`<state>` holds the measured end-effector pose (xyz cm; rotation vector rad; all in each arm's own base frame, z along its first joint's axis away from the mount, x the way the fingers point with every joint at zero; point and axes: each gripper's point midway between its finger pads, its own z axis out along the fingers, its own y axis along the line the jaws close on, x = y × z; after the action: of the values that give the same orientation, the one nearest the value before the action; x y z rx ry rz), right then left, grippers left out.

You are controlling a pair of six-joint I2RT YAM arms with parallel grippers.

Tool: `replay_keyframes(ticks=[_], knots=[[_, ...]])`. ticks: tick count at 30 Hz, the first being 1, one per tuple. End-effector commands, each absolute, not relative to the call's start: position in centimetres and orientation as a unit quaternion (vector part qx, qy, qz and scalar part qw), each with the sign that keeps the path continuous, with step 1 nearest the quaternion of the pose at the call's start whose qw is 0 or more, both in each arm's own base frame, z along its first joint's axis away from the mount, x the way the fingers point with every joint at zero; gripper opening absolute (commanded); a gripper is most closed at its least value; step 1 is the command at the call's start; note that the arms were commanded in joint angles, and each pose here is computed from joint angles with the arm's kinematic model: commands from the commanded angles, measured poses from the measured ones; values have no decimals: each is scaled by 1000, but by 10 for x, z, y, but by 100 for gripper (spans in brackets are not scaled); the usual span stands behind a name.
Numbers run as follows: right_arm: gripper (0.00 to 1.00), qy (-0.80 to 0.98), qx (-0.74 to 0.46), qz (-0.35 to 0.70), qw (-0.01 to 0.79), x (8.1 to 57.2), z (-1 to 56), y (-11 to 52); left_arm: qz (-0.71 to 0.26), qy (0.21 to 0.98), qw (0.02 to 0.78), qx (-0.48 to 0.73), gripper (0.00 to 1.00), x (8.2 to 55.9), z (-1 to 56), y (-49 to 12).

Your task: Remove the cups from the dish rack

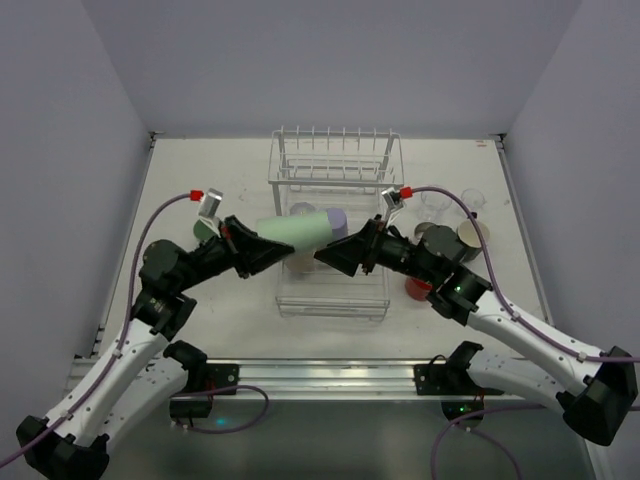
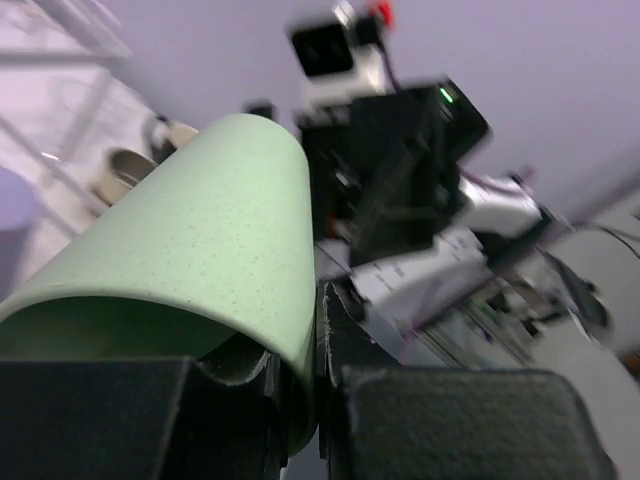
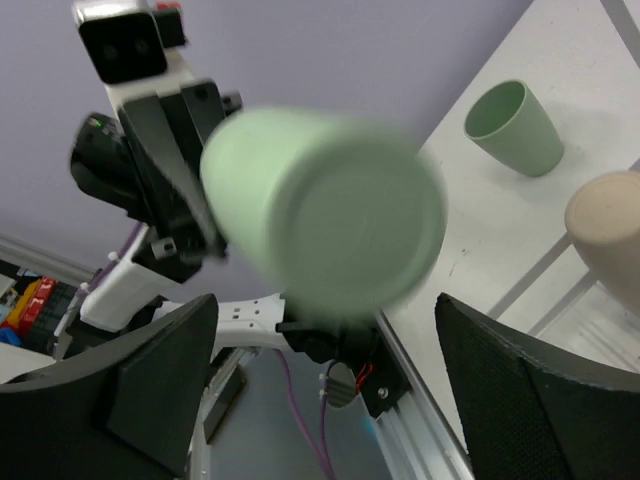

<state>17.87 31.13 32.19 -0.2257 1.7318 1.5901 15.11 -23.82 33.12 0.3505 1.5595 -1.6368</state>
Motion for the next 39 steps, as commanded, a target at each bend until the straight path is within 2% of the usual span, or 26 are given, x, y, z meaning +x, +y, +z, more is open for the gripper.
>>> replay_keyframes(ticks=[1,2,3,4,6,7,8,11,16,17,25,27,32,34,35,36,39], knots=[[94,677,-100,601,414,174,325,300,-502,681,528,78,0,209,337,-209],[96,688,-97,588,413,173,319,296,-476,684,548,72,0,211,357,-199],[98,691,-92,577,426,176,318,291,-427,698,574,37,0,225,361,-182],[99,688,-97,569,440,174,319,284,-376,732,567,32,0,229,345,-169],[99,702,-97,548,444,174,309,276,-291,741,605,-20,0,241,368,-133],[99,701,-101,536,460,174,310,270,-232,780,581,-27,0,245,347,-119],[99,713,-102,522,457,173,302,266,-204,778,592,-39,0,245,363,-106],[99,728,-112,487,470,172,294,252,-35,804,584,-104,0,256,353,-48],[99,735,-133,449,491,172,295,238,85,824,541,-142,0,280,339,1],[99,745,-149,438,480,167,290,237,79,850,499,-149,0,298,313,20],[99,760,-163,410,477,167,278,229,96,895,375,-219,0,320,224,74],[99,763,-167,405,475,168,275,230,84,902,360,-223,0,325,211,75],[99,777,-182,397,453,173,266,241,56,934,267,-230,4,327,148,73],[99,784,-186,391,446,177,260,245,53,941,240,-231,7,325,125,73],[99,785,-187,389,444,178,259,245,41,945,231,-229,10,325,117,69],[99,787,-186,386,444,179,258,245,33,948,218,-229,17,325,107,68],[99,792,-185,379,443,182,256,246,40,958,167,-229,23,312,79,69]])
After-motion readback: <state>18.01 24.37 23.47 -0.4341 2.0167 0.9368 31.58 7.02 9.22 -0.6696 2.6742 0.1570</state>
